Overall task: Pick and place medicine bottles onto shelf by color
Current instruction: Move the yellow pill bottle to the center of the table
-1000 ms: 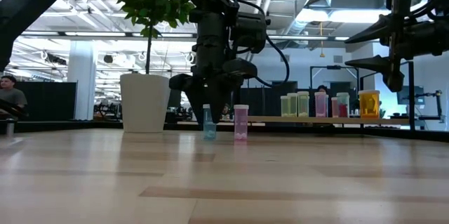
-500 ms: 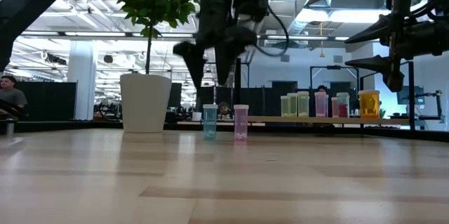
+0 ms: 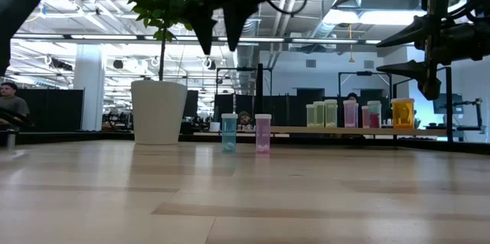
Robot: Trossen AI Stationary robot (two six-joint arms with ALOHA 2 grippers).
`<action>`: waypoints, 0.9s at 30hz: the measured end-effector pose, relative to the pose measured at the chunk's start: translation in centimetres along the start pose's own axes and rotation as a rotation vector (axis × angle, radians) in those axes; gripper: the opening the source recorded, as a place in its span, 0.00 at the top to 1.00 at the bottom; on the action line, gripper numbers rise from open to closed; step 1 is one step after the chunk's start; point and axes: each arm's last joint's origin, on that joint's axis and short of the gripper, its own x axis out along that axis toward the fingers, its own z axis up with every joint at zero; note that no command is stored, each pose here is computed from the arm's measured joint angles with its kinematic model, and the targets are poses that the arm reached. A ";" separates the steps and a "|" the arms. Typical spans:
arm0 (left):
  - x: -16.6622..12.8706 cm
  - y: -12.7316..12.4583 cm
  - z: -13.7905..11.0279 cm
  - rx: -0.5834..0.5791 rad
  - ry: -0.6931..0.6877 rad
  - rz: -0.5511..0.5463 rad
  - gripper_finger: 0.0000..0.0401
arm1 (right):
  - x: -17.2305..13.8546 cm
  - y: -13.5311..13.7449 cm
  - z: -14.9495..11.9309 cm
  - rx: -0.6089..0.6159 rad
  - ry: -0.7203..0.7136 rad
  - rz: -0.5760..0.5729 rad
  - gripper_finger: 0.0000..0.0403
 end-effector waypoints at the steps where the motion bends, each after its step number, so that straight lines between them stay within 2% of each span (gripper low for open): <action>1: -0.3 0.1 -0.4 0.007 -0.006 0.001 0.24 | 0.0 0.0 0.0 0.000 0.000 0.000 0.42; 8: -2.1 2.3 -4.7 0.012 -0.029 0.050 0.24 | 0.0 0.0 0.0 0.000 0.000 0.000 0.42; 15: -1.5 6.6 -11.6 -0.042 0.042 0.095 0.24 | 0.0 0.0 0.0 0.000 0.000 0.000 0.42; 18: -0.8 8.5 -14.9 -0.090 0.052 0.053 0.24 | 0.0 0.0 0.0 0.000 0.000 0.001 0.42; 22: 0.3 10.2 -18.9 -0.131 0.050 -0.066 0.24 | 0.0 0.0 0.0 0.000 0.000 0.000 0.42; 27: 2.7 10.4 -22.6 -0.148 0.114 -0.206 0.24 | 0.0 0.0 0.0 0.000 0.000 0.000 0.42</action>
